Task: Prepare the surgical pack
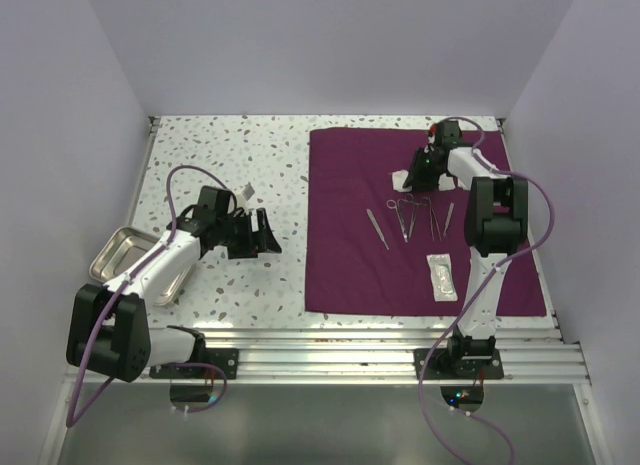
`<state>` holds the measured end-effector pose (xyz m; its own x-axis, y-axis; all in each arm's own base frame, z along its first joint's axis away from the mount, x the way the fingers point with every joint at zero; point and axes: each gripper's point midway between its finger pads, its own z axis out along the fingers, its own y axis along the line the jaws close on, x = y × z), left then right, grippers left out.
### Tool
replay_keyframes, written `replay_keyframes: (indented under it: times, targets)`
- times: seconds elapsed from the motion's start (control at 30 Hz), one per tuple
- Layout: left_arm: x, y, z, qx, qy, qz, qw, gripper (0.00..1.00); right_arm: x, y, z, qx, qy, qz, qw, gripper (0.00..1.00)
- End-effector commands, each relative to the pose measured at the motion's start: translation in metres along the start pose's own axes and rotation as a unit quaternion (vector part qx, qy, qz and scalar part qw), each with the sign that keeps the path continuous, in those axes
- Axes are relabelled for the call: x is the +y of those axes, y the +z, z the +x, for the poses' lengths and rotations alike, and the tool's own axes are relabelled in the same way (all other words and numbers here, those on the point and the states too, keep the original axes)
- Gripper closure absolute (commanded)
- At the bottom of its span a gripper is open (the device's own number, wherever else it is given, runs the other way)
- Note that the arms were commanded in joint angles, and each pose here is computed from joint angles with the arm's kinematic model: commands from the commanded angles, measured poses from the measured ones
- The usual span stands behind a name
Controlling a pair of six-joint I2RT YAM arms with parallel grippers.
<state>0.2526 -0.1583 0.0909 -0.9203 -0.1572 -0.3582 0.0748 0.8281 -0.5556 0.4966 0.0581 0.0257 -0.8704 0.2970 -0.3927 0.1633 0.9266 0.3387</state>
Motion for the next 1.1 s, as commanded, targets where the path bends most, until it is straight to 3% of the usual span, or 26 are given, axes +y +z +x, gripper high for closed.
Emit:
replay_keyframes:
  times: [0.0, 0.27, 0.53, 1.07]
  targets:
    - [-0.01, -0.003, -0.014, -0.023, 0.007, 0.02, 1.0, 0.21, 0.001, 0.008, -0.006, -0.005, 0.002, -0.004, 1.0, 0.65]
    - [-0.01, -0.003, -0.013, -0.023, 0.006, 0.02, 1.0, 0.21, 0.007, 0.004, -0.014, -0.014, 0.0, -0.013, 1.0, 0.78]
    - [-0.011, -0.003, -0.013, -0.025, 0.007, 0.023, 0.999, 0.21, 0.015, -0.014, -0.03, -0.037, -0.001, -0.018, 0.999, 1.0]
    - [-0.01, -0.002, -0.008, -0.023, 0.008, 0.029, 0.999, 0.2, 0.009, -0.043, -0.048, -0.058, -0.04, 0.02, 0.997, 1.0]
